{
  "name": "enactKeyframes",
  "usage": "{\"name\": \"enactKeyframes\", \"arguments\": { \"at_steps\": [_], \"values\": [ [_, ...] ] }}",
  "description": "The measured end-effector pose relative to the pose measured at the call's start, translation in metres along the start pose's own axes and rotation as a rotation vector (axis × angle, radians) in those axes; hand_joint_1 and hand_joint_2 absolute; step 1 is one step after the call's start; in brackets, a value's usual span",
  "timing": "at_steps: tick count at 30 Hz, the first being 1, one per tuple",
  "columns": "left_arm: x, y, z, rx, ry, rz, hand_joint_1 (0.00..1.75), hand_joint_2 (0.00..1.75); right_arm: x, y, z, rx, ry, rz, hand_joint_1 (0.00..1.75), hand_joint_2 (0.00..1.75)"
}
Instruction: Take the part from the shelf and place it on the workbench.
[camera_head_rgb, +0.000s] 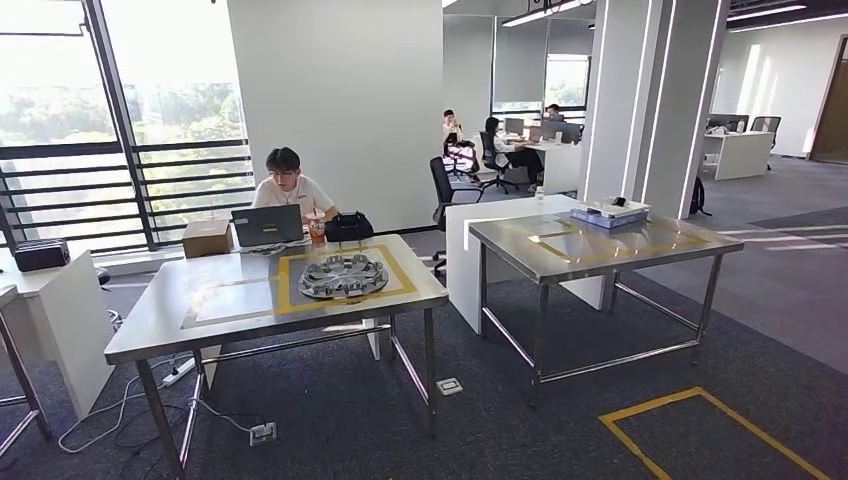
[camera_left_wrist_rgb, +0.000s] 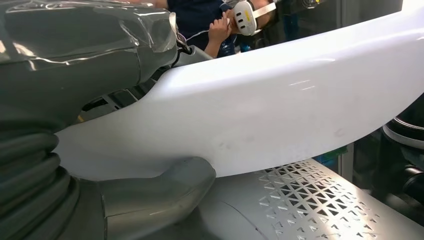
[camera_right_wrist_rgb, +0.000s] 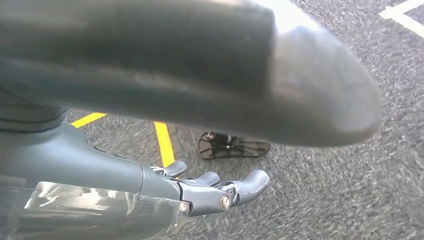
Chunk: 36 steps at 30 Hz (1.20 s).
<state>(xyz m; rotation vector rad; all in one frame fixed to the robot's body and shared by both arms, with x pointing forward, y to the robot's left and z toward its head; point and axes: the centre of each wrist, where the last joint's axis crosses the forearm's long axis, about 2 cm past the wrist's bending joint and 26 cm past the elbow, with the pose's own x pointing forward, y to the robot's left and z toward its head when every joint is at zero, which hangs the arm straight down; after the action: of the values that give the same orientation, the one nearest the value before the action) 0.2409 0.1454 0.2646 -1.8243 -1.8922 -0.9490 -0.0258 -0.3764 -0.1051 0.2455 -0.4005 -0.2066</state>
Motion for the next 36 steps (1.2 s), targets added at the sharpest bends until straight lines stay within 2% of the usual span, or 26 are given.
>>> {"name": "enactKeyframes", "arguments": {
  "at_steps": [36],
  "values": [
    [0.0035,-0.0021,0.0036,0.007,-0.013,-0.006,1.75,1.75,-0.0033,-0.0034,0.0030,-0.010,0.006,0.008,0.00,0.00]
  ]
}}
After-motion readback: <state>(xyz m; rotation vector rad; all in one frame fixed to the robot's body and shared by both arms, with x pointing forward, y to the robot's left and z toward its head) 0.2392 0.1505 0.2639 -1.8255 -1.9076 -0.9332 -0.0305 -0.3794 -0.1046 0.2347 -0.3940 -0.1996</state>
